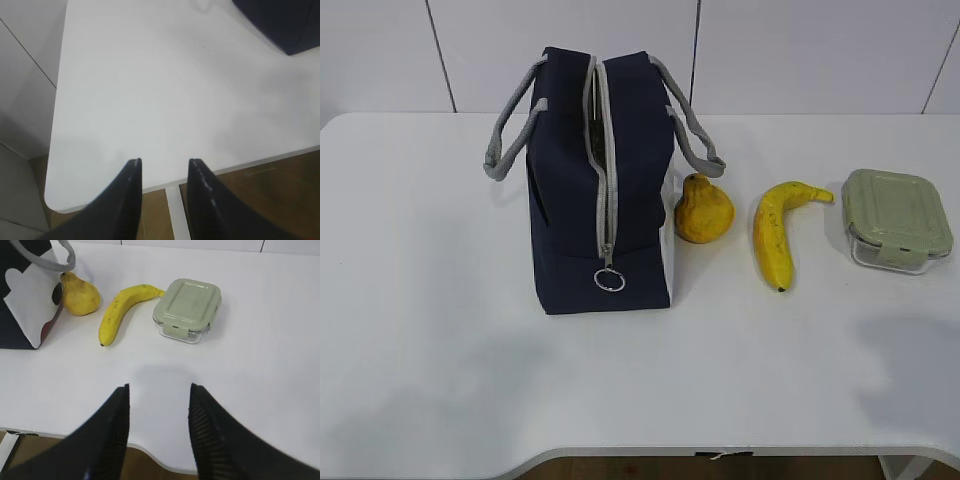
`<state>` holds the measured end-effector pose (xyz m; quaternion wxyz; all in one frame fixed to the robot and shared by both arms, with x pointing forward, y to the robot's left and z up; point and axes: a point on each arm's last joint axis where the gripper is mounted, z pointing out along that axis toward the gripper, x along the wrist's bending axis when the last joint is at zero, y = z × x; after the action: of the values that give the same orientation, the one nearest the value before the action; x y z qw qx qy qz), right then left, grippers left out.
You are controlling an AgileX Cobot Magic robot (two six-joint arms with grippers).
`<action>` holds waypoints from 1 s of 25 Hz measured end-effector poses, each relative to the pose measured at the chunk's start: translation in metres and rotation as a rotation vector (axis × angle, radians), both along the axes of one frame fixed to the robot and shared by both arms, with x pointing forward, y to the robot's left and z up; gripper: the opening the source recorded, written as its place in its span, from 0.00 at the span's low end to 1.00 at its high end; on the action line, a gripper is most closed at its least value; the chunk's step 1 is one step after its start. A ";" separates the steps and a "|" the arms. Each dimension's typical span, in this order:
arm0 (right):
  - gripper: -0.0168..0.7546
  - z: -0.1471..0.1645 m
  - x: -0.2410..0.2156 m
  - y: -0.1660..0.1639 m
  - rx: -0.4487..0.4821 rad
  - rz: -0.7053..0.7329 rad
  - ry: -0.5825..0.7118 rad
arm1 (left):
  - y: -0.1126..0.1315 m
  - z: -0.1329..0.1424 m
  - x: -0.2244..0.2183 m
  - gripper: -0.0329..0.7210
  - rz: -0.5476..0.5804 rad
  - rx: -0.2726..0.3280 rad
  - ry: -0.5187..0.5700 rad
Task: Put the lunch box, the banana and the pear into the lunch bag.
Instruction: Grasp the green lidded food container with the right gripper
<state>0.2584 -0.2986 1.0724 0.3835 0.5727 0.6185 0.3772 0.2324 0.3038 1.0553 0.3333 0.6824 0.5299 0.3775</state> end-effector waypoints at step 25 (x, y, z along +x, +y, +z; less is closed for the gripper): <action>0.44 0.003 0.153 -0.009 -0.119 -0.129 0.174 | -0.002 0.000 0.001 0.36 -0.142 -0.040 0.014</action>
<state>0.4112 -0.3077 1.0757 0.3852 0.6181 0.6327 0.2632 0.2333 0.3017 1.0552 0.3690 0.7143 0.4897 0.3373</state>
